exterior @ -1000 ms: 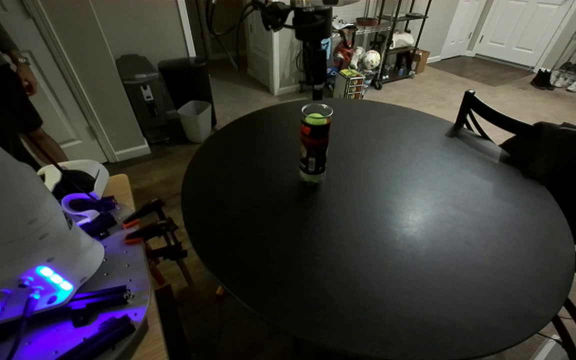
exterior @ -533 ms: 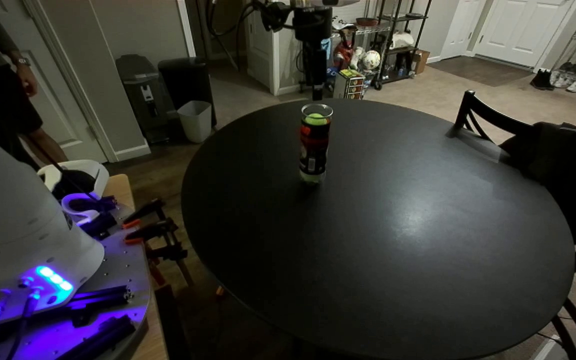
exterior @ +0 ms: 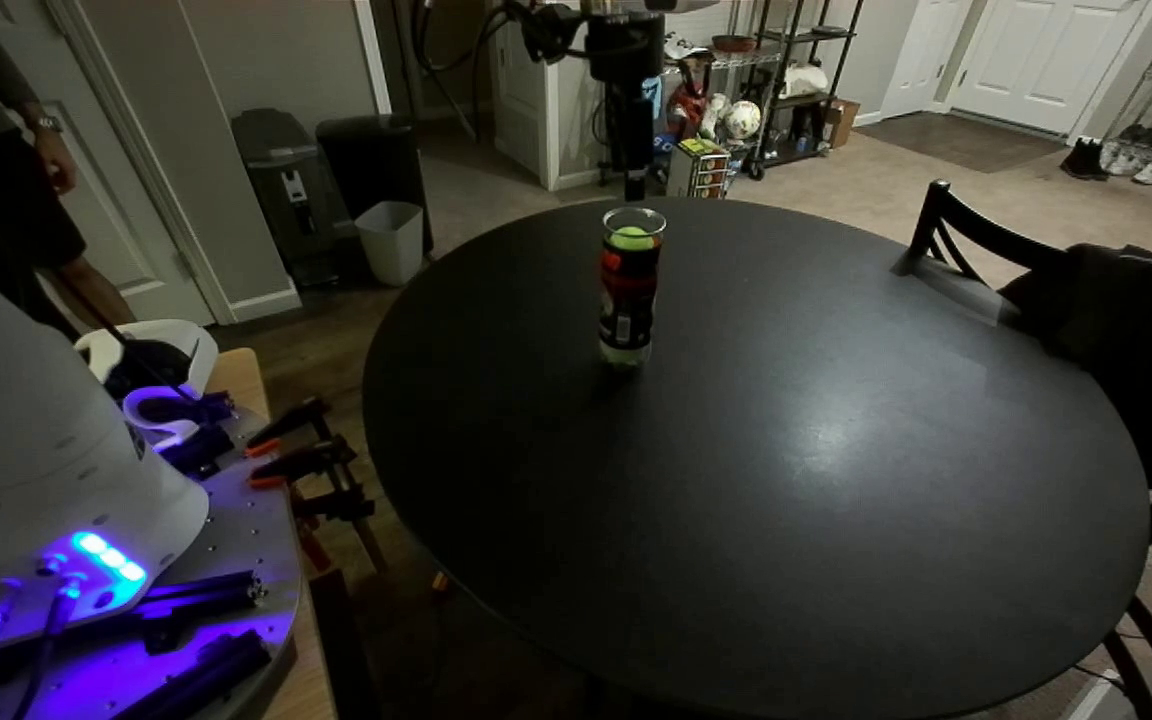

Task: Put the tennis ball in the black container.

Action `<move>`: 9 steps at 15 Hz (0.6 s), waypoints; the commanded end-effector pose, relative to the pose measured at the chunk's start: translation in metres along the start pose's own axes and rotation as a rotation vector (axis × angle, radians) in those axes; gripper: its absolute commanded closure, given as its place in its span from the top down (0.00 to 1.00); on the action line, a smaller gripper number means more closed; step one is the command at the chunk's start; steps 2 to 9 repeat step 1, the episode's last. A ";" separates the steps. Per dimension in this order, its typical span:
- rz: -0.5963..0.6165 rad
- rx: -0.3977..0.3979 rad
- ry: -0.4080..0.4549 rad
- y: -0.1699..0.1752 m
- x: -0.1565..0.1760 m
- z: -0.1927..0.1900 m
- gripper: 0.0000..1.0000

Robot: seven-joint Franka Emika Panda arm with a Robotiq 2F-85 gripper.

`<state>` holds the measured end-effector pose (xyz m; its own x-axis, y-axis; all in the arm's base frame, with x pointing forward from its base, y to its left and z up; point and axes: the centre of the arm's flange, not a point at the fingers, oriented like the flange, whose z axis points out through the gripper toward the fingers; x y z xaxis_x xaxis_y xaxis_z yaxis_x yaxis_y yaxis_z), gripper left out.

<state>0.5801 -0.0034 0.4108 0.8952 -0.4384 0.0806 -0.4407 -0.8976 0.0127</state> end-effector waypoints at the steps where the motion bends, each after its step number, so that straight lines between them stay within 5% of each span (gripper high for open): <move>1: 0.000 0.000 0.000 0.000 0.000 0.000 1.00; 9: 0.000 0.000 0.000 0.000 0.000 0.000 1.00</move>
